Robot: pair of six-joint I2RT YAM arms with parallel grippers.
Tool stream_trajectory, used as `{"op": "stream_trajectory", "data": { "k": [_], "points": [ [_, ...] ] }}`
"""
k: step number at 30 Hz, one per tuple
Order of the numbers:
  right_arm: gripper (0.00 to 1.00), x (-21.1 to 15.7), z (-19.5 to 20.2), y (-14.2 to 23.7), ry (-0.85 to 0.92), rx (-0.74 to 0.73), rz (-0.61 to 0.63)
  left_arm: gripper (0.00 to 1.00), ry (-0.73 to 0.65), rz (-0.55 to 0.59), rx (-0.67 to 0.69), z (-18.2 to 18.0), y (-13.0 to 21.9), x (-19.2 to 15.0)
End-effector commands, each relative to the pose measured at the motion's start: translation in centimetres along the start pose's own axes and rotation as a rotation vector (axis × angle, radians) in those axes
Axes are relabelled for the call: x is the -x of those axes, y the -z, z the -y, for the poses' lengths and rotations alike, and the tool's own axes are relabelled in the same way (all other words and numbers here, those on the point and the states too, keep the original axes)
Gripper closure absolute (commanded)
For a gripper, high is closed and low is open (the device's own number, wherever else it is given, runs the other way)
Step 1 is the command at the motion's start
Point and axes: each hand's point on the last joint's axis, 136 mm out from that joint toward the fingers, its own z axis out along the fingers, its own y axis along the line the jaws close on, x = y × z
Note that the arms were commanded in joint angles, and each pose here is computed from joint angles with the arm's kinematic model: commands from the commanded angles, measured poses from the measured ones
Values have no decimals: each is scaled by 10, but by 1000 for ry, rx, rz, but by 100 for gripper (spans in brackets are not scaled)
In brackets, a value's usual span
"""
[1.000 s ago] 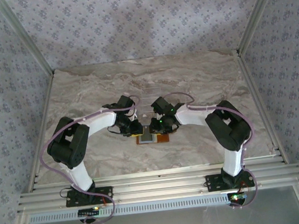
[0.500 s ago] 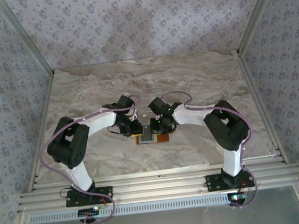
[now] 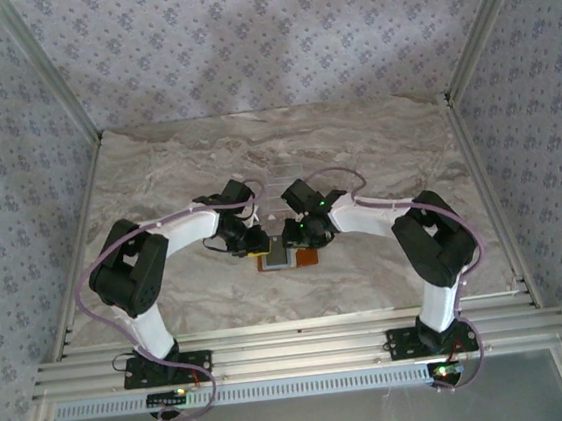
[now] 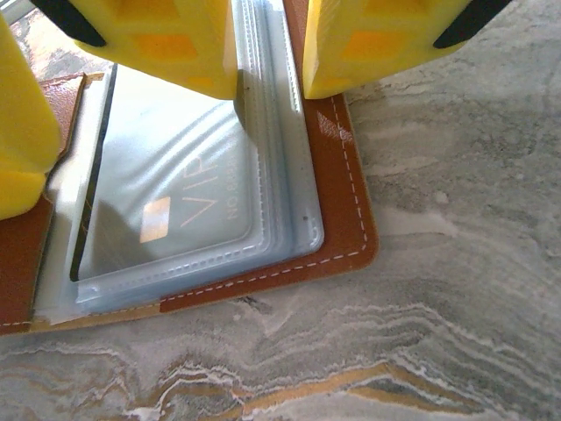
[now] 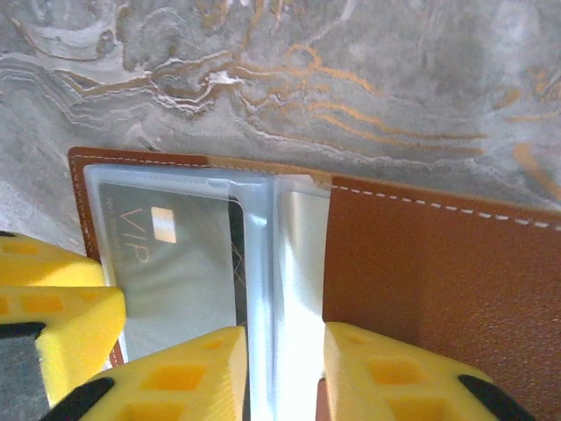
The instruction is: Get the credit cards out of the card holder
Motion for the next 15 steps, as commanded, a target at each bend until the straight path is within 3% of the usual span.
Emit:
{"op": "stream_trajectory", "data": {
  "k": [1, 15],
  "points": [
    [64, 0, 4, 4, -25, -17, -1, 74, 6, -22, 58, -13, -2, -9],
    [58, -7, 14, -21, -39, -81, -52, 73, 7, -33, 56, -14, -4, -11]
  ]
}}
